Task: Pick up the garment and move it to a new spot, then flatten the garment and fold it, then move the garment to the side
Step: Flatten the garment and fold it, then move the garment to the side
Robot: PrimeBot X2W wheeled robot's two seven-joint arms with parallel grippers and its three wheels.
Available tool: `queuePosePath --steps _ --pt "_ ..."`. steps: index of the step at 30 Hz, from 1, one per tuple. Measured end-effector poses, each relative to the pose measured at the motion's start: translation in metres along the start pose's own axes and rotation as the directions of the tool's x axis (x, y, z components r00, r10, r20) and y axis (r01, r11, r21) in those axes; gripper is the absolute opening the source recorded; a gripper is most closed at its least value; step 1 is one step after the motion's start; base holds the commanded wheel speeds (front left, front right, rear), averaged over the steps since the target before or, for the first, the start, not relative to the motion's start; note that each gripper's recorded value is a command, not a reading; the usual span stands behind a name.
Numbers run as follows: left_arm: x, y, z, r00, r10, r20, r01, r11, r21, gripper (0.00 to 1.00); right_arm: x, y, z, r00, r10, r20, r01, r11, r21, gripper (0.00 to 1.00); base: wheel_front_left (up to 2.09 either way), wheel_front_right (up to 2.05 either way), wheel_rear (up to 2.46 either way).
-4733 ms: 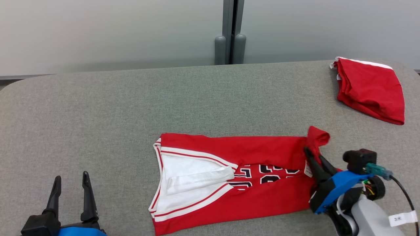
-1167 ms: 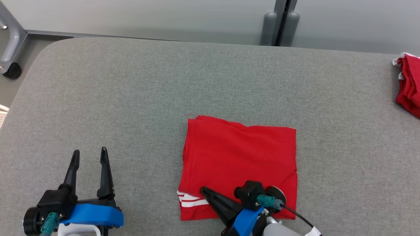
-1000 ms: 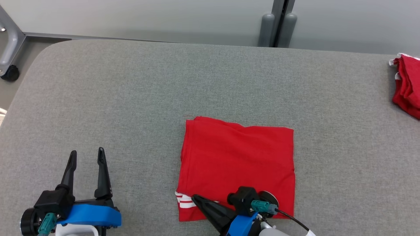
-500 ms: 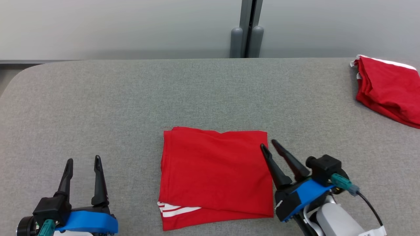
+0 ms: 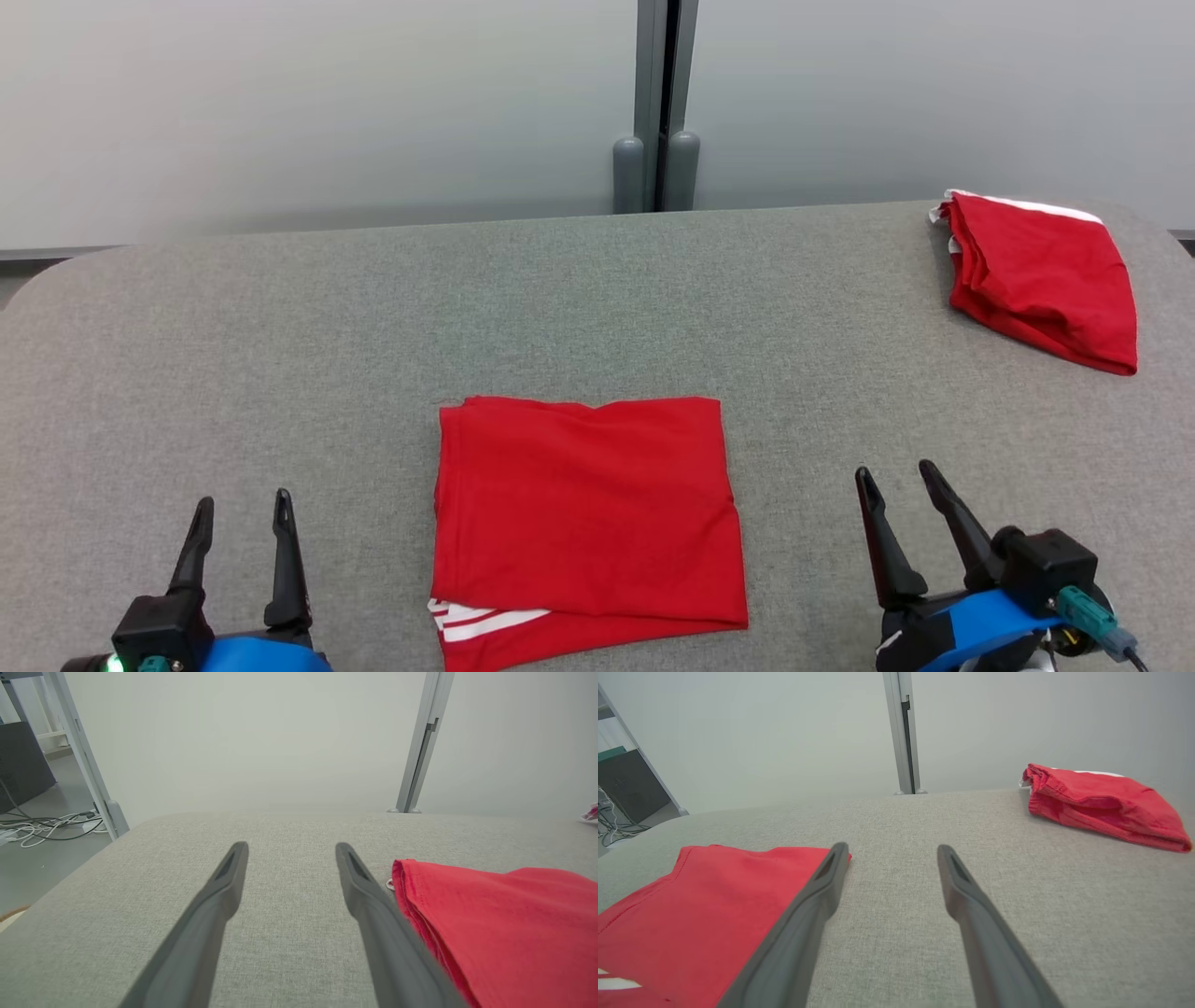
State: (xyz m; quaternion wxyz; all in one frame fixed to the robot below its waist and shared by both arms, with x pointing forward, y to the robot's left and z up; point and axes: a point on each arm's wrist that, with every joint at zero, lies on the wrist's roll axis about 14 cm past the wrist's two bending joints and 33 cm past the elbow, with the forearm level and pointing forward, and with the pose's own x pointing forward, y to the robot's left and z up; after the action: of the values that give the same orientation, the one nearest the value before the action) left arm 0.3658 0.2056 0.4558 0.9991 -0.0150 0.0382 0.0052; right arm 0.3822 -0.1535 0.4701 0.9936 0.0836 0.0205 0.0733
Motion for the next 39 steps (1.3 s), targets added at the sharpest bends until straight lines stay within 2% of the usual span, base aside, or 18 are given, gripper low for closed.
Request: queuePosePath --steps 9,21,39 --pt "-0.017 -0.001 -0.005 1.000 -0.006 -0.018 0.006 0.999 0.036 1.00 -0.019 0.004 -0.004 1.000 -0.006 -0.006 0.006 1.000 -0.029 1.00 0.00 0.00 0.00" --pt "-0.030 0.012 -0.006 0.999 0.027 -0.022 -0.025 0.996 0.088 1.00 -0.023 0.009 -0.009 1.000 0.004 -0.021 -0.005 0.999 -0.049 1.00 0.00 0.00 0.00" --pt "-0.031 0.013 -0.004 0.999 0.039 -0.011 -0.038 0.996 0.075 1.00 -0.023 0.010 -0.016 0.999 0.005 -0.045 -0.007 0.999 -0.052 1.00 0.00 0.00 0.00"
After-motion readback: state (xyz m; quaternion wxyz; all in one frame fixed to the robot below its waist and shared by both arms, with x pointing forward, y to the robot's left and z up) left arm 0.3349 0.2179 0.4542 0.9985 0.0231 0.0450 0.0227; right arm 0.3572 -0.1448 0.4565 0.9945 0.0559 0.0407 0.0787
